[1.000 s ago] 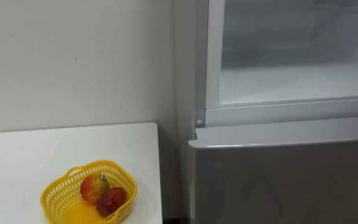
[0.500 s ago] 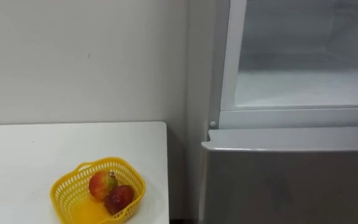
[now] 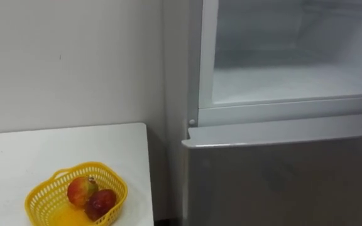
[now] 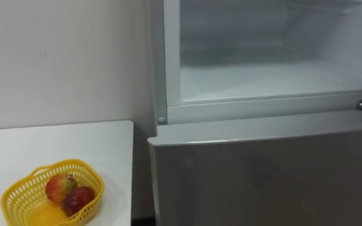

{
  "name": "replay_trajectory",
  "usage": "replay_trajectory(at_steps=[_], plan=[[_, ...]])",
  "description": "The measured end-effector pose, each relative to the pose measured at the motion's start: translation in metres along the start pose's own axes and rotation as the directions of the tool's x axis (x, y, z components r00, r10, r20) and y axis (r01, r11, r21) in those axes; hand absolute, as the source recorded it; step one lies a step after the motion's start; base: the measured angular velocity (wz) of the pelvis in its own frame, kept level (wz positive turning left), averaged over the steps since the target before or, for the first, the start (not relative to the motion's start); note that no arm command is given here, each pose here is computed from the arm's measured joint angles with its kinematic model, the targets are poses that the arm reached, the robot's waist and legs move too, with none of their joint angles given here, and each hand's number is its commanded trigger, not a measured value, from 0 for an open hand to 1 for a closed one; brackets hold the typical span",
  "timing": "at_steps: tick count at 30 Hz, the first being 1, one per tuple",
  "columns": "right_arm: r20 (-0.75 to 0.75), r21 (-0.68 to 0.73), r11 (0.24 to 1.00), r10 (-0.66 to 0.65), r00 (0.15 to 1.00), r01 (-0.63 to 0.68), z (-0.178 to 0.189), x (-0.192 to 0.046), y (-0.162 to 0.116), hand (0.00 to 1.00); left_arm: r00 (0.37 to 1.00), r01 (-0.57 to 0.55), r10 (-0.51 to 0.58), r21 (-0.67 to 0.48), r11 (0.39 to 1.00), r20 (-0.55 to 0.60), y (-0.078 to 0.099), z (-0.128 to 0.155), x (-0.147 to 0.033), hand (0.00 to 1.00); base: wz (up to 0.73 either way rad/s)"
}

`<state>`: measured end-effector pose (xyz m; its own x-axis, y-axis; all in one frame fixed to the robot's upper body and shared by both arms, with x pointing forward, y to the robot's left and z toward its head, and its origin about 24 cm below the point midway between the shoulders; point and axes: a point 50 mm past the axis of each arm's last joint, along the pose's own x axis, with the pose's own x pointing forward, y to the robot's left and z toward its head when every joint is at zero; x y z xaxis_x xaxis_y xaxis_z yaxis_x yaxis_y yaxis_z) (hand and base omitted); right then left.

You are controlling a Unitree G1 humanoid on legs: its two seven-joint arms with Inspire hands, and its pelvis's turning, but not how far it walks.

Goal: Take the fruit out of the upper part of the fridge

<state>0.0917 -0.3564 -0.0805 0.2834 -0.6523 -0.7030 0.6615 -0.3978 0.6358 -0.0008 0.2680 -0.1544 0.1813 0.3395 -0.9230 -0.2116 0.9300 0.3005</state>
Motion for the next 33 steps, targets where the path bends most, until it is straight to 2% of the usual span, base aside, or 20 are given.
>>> replay_trajectory(at_steps=[3,7,10,15,20,23,33], plan=[[-0.007,0.039,0.989,0.143,0.990,-0.142,-0.001,-0.004,0.022,0.00,1.000,0.000,0.000,-0.001,1.000,0.007,0.000,0.001,0.000,0.00,0.01],[-0.007,0.053,0.961,0.270,0.963,-0.270,-0.002,-0.009,0.041,0.00,1.000,0.008,-0.008,-0.005,1.000,-0.003,0.000,-0.002,-0.001,0.00,0.00],[-0.009,0.059,0.915,0.400,0.916,-0.399,-0.003,-0.017,0.059,0.00,1.000,0.022,-0.022,-0.024,0.999,-0.004,-0.001,-0.004,-0.001,0.00,-0.01],[-0.012,0.065,0.819,0.571,0.821,-0.570,-0.006,-0.031,0.085,0.00,1.000,0.024,-0.024,-0.022,0.999,0.006,-0.001,-0.002,-0.001,0.00,-0.01],[0.000,0.076,0.687,0.725,0.689,-0.723,-0.005,-0.053,0.115,0.00,0.999,0.025,-0.024,-0.022,0.999,0.022,-0.002,-0.002,-0.001,0.00,0.00],[0.007,0.078,0.640,0.766,0.642,-0.764,-0.004,-0.057,0.122,0.00,1.000,0.026,-0.025,-0.023,0.999,0.018,-0.002,-0.004,-0.001,0.00,0.00],[0.017,0.027,0.582,0.813,0.582,-0.813,0.008,-0.061,0.139,0.00,1.000,0.021,-0.021,-0.022,1.000,-0.003,-0.001,-0.014,-0.003,0.00,0.00]])
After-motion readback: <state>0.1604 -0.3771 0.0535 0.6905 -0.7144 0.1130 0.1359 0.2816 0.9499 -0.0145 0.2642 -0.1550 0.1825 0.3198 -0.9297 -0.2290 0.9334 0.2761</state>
